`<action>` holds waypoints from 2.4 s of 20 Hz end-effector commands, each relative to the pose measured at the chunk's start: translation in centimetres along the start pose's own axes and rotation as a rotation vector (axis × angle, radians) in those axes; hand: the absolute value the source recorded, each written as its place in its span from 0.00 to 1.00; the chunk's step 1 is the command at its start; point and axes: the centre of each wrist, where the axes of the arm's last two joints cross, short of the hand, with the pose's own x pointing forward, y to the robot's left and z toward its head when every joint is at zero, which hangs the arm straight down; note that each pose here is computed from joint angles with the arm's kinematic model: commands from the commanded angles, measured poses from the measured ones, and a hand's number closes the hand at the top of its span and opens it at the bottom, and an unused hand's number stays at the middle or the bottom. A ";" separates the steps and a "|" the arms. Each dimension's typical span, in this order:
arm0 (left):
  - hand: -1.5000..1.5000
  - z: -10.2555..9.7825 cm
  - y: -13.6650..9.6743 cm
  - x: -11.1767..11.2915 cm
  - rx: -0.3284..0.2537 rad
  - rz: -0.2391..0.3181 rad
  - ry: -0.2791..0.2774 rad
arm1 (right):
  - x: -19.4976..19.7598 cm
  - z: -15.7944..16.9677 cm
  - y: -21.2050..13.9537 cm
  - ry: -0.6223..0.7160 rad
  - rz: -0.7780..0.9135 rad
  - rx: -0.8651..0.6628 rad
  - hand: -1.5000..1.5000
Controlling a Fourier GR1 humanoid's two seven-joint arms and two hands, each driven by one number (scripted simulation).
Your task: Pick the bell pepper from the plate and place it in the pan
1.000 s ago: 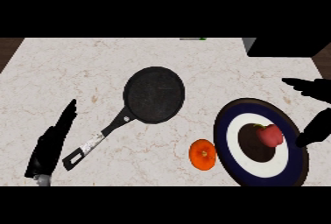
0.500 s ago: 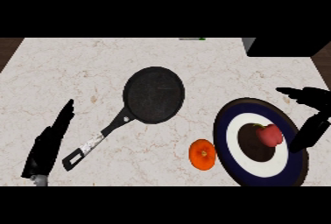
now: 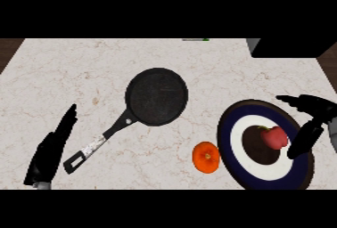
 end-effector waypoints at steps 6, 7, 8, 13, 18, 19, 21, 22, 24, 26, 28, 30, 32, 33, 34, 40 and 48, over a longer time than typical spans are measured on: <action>0.50 -1.1 -1.1 0.1 -0.007 -0.008 -0.001 | -0.7 -2.9 2.5 0.007 -0.001 0.012 0.00; 0.50 1.0 1.0 1.9 0.012 -0.008 -0.006 | 0.3 -0.3 1.7 0.030 0.012 0.010 0.00; 0.50 -0.9 0.1 -0.2 -0.007 -0.013 -0.001 | -1.3 -2.4 0.8 0.013 0.008 0.009 0.00; 0.50 3.0 -2.2 -0.5 -0.023 0.009 -0.003 | 0.5 -3.1 3.3 0.023 0.022 0.015 0.00; 0.50 0.8 1.5 -0.3 -0.014 0.004 0.001 | -0.9 -3.8 4.9 -0.054 -0.038 -0.024 1.00; 0.50 -0.8 1.2 -0.8 -0.002 -0.024 -0.003 | 0.4 -4.4 4.7 -0.068 -0.071 -0.012 1.00; 0.50 -0.5 1.9 0.6 0.007 -0.004 -0.005 | -2.8 -4.5 3.7 -0.047 -0.098 -0.011 1.00; 0.50 -1.0 0.2 -0.4 0.011 0.004 -0.017 | -1.4 -5.8 3.9 -0.041 -0.090 0.010 1.00; 0.50 -2.9 0.6 -0.4 0.015 0.000 -0.006 | -1.8 -4.1 5.1 -0.077 -0.114 0.027 1.00; 0.50 0.1 -0.1 -1.5 -0.011 -0.003 0.007 | -1.4 -4.5 3.4 -0.080 -0.138 0.041 1.00; 0.50 -0.6 0.6 -0.8 0.012 -0.003 0.001 | 1.5 -4.1 10.5 0.067 -0.218 -0.036 1.00; 0.50 0.2 0.5 -0.6 0.033 0.011 0.033 | 2.0 -3.3 12.8 0.199 -0.261 -0.104 1.00; 0.50 0.1 1.2 -0.7 0.045 -0.004 0.028 | 3.4 -3.2 15.5 0.316 -0.290 -0.141 1.00; 0.50 0.7 1.1 -1.6 0.038 -0.004 0.043 | 4.4 -2.5 15.8 0.351 -0.319 -0.183 1.00; 0.50 0.1 0.7 -0.8 0.045 -0.009 0.021 | 5.3 -1.4 17.6 0.339 -0.302 -0.192 1.00; 0.50 0.6 1.1 -0.7 0.024 -0.022 0.010 | 9.8 3.6 18.7 0.381 -0.269 -0.608 1.00; 0.50 -0.3 -0.2 -1.5 -0.001 0.004 0.016 | 15.8 10.6 17.5 0.135 -0.095 -1.136 1.00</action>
